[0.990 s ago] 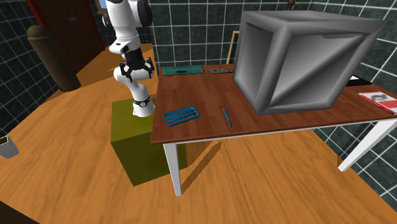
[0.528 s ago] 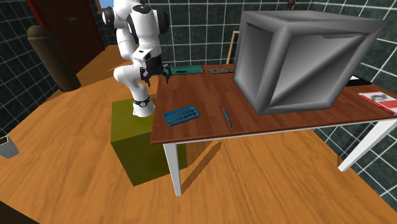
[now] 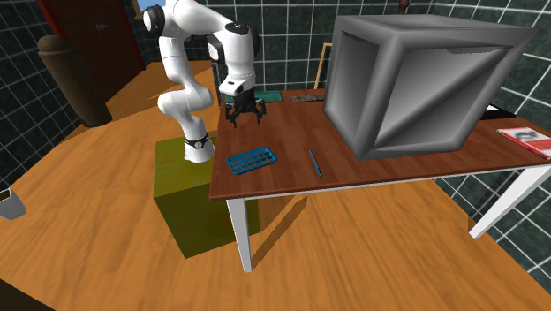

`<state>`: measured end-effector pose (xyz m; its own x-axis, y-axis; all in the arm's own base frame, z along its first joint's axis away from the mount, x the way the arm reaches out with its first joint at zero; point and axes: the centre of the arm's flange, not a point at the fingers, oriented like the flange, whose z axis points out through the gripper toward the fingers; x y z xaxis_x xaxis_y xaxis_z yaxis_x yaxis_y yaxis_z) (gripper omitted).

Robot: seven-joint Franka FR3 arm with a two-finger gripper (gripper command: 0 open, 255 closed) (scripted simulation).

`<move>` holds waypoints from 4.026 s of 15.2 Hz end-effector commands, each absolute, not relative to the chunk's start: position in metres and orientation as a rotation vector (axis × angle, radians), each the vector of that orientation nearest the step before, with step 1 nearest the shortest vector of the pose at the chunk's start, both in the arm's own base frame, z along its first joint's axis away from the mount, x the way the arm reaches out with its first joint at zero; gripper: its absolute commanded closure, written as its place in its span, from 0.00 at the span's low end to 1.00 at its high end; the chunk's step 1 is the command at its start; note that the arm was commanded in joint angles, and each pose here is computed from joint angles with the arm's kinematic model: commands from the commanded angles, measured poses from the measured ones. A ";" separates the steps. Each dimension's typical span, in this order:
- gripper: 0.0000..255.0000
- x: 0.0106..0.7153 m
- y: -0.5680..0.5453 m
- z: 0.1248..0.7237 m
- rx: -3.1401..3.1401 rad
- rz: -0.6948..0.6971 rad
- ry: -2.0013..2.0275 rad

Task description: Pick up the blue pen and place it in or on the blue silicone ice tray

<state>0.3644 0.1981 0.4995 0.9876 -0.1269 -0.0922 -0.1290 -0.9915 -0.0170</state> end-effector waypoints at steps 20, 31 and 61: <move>0.00 0.456 0.441 0.395 -3.127 0.152 0.365; 0.00 0.463 0.466 0.344 -3.128 0.153 0.382; 1.00 0.464 0.466 0.412 -3.128 0.153 0.382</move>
